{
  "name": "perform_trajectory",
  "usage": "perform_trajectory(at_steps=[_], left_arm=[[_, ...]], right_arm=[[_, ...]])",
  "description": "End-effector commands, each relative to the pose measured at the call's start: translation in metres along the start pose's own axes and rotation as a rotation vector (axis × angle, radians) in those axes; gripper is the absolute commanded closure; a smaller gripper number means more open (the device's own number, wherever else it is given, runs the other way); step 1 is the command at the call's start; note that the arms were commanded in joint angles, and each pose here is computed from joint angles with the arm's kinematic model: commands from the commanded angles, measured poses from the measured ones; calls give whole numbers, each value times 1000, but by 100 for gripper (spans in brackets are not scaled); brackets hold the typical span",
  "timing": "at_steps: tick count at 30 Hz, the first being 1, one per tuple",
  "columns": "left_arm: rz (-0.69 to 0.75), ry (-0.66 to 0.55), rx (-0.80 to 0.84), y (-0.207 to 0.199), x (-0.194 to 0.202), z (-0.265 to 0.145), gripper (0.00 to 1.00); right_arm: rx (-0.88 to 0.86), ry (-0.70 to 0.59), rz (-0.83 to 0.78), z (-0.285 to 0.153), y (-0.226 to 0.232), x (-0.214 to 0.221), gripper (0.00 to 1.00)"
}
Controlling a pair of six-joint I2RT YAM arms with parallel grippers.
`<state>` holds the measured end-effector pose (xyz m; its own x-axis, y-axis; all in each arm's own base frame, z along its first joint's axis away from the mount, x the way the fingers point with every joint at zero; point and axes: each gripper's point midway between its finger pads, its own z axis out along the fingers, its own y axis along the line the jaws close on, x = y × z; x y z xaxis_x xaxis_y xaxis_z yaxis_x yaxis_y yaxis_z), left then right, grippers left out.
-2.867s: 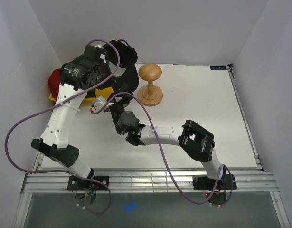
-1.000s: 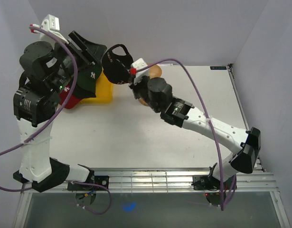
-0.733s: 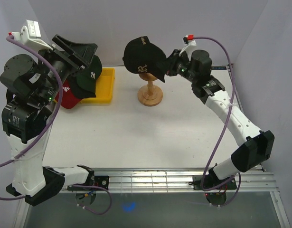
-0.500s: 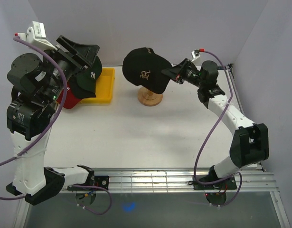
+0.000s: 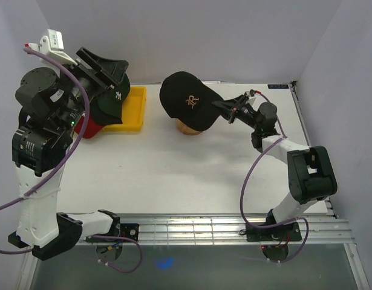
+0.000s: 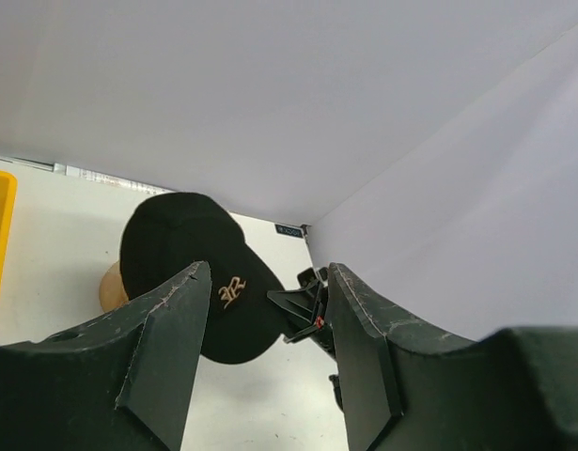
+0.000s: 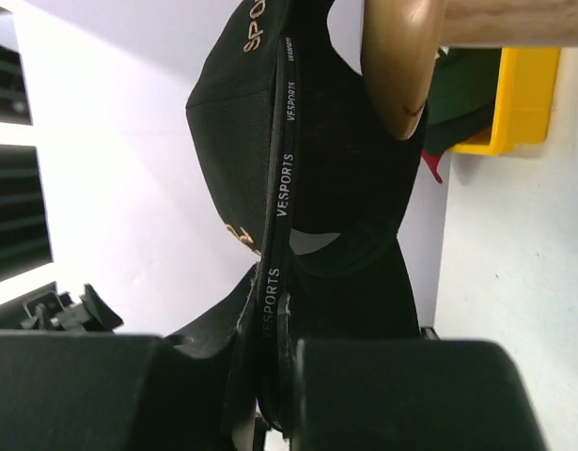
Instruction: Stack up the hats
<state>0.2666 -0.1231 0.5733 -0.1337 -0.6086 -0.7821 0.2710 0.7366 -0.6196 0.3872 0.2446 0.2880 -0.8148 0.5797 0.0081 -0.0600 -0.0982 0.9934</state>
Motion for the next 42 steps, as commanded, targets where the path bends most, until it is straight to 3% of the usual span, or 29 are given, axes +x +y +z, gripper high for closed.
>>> perform_trajectory(at_steps=[1, 8, 17, 25, 42], left_arm=[[18, -3, -10, 3, -1, -7, 37], [33, 7, -27, 7, 2, -7, 37], [46, 10, -28, 6, 0, -5, 37], [47, 24, -33, 8, 5, -2, 37], [60, 32, -63, 17, 9, -8, 37]], right_arm=[[-186, -70, -17, -10, 40, -10, 92], [-243, -146, 4, -11, 48, -24, 92], [-295, -217, 14, 10, 91, -52, 92], [-220, -257, 110, 3, 46, -47, 92], [-103, -210, 273, -4, -40, -19, 92]])
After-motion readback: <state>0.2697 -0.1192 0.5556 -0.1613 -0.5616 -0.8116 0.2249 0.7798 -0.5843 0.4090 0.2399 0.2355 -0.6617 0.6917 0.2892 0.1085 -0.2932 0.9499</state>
